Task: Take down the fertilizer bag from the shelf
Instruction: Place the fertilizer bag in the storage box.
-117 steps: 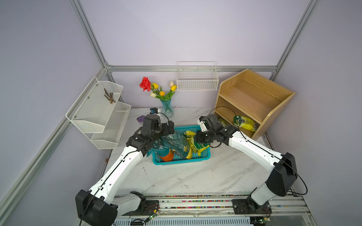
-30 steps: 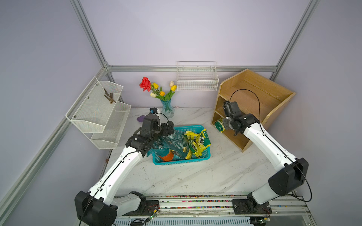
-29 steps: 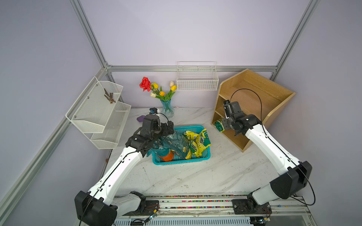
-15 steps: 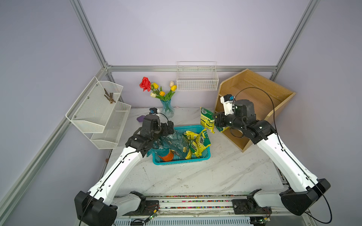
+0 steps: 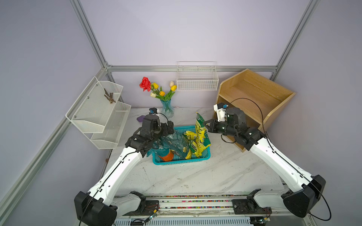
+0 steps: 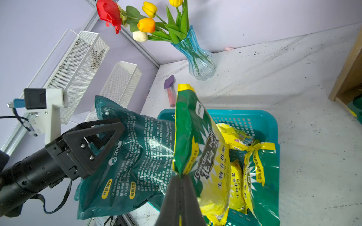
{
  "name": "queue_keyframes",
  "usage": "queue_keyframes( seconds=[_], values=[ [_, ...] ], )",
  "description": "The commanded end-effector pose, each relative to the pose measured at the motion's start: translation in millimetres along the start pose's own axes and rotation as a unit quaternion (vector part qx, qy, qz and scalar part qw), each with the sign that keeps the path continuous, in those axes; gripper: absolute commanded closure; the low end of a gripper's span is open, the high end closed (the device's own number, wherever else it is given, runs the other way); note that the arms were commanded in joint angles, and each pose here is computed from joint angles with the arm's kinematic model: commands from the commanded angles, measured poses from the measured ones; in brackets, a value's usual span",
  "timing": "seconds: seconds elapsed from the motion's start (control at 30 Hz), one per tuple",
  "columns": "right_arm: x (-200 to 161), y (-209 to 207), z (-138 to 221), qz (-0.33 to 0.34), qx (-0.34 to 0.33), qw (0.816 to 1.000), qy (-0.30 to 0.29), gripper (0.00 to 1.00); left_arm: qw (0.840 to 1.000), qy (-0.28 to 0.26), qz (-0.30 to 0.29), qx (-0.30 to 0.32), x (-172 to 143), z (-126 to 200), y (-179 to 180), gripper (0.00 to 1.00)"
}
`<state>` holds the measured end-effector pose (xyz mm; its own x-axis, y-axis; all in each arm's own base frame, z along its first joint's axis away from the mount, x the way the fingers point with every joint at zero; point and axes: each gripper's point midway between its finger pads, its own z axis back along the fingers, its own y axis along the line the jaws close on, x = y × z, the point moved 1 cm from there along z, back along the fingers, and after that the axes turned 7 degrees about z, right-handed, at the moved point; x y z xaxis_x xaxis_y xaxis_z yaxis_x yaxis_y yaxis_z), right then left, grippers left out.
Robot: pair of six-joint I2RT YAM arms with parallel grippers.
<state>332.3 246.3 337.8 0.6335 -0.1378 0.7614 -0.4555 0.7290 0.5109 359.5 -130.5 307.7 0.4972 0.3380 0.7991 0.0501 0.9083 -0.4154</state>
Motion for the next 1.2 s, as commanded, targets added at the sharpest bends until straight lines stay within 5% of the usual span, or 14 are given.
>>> queue_keyframes(
  seconds=[0.0,0.33,0.73,1.17],
  values=[
    [23,19,9,0.003,0.025,0.998,-0.058,1.0,0.999,0.022,0.0,0.029,-16,-3,18,0.0],
    [-26,-9,-24,-0.037,0.006,0.999,-0.021,1.0,0.999,0.025,0.001,0.03,-18,-5,18,0.0],
    [-133,-74,-69,-0.075,-0.063,0.99,0.101,1.0,0.999,0.026,0.003,0.034,-22,-3,22,0.0],
    [-183,-92,-90,0.014,-0.143,0.969,0.201,1.0,0.999,0.027,0.005,0.032,-22,-4,21,0.0]
  ],
)
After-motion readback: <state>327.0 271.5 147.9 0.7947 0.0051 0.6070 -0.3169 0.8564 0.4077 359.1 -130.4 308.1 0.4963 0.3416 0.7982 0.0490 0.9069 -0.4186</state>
